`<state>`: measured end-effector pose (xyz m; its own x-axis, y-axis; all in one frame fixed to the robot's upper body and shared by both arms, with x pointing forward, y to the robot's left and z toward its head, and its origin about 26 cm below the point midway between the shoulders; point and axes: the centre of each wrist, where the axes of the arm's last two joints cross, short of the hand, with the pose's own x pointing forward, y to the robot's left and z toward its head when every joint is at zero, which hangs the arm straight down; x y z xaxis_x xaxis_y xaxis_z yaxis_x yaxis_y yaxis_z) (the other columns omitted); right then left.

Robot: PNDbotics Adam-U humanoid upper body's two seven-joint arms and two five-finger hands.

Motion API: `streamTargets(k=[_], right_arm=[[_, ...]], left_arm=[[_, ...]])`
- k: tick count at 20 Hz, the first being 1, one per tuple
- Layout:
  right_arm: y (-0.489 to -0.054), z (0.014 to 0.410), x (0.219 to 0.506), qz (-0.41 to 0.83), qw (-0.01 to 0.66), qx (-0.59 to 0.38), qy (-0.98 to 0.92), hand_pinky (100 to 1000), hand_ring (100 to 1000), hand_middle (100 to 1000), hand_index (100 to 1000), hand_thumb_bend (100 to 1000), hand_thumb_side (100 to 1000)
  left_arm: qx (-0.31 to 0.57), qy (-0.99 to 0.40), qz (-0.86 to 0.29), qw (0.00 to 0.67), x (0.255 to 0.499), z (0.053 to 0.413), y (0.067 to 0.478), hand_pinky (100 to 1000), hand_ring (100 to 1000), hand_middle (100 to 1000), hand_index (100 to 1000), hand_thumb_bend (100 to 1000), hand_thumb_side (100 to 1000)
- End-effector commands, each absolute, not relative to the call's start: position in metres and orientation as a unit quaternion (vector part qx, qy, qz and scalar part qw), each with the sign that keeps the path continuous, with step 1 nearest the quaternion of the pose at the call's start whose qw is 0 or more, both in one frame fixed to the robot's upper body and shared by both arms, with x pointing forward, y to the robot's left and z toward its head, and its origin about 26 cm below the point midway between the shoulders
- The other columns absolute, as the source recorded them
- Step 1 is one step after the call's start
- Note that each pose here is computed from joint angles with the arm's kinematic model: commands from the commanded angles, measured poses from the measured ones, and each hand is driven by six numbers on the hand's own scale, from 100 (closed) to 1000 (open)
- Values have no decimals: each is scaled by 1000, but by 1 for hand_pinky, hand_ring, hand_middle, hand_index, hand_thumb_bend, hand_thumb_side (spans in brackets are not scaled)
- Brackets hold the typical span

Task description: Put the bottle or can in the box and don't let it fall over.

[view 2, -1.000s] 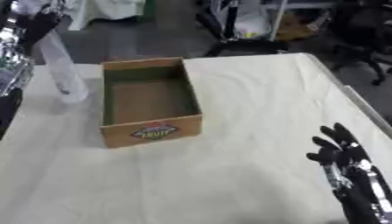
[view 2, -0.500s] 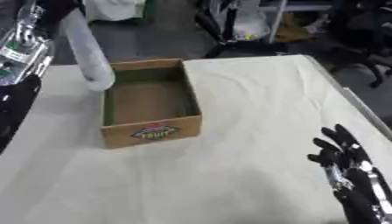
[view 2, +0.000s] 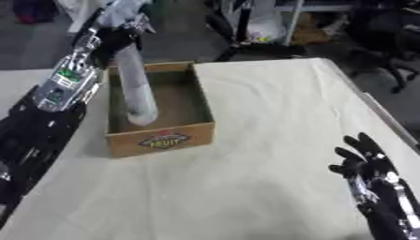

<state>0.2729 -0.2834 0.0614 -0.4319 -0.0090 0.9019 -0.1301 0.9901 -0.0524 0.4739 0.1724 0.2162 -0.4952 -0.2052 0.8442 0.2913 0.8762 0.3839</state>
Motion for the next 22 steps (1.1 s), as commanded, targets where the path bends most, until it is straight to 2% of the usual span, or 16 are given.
streamTargets(k=[1, 2, 3, 4, 6, 8, 10, 13, 16, 22], right_arm=[[-283, 67, 275, 62, 522, 44, -849, 739, 892, 914, 1000, 189, 427], [-284, 67, 275, 62, 523, 44, -849, 739, 892, 914, 1000, 188, 427], [-284, 67, 275, 61, 523, 42, -849, 739, 892, 914, 1000, 187, 427], [-285, 67, 275, 61, 523, 41, -849, 740, 892, 914, 1000, 186, 428], [-285, 68, 275, 60, 522, 40, -850, 739, 892, 914, 1000, 188, 427], [-286, 67, 274, 58, 523, 37, -850, 739, 892, 915, 1000, 188, 427], [-287, 67, 274, 58, 524, 34, -849, 740, 892, 915, 1000, 186, 427], [-289, 66, 273, 56, 526, 28, -848, 739, 892, 915, 1000, 186, 428], [-292, 65, 272, 55, 528, 22, -847, 739, 892, 915, 1000, 187, 428], [-296, 65, 269, 51, 529, 12, -847, 738, 892, 914, 1000, 191, 426]], left_arm=[[-26, -822, -281, 494, 475, 212, 165, 392, 692, 500, 593, 100, 248], [-22, -821, -291, 491, 474, 208, 166, 424, 739, 546, 637, 100, 308], [-15, -821, -301, 486, 474, 206, 168, 483, 808, 639, 713, 220, 434], [-2, -821, -311, 479, 473, 204, 171, 529, 866, 725, 779, 353, 512], [21, -825, -319, 467, 471, 202, 176, 598, 950, 829, 858, 525, 611], [40, -830, -316, 458, 467, 203, 183, 639, 1000, 889, 893, 579, 672], [60, -832, -318, 450, 462, 206, 192, 685, 1000, 952, 918, 638, 690], [90, -827, -335, 442, 451, 210, 207, 709, 1000, 982, 931, 645, 715], [114, -824, -335, 442, 437, 213, 225, 700, 1000, 980, 926, 607, 713], [150, -843, -256, 449, 387, 215, 277, 646, 1000, 938, 899, 525, 701]])
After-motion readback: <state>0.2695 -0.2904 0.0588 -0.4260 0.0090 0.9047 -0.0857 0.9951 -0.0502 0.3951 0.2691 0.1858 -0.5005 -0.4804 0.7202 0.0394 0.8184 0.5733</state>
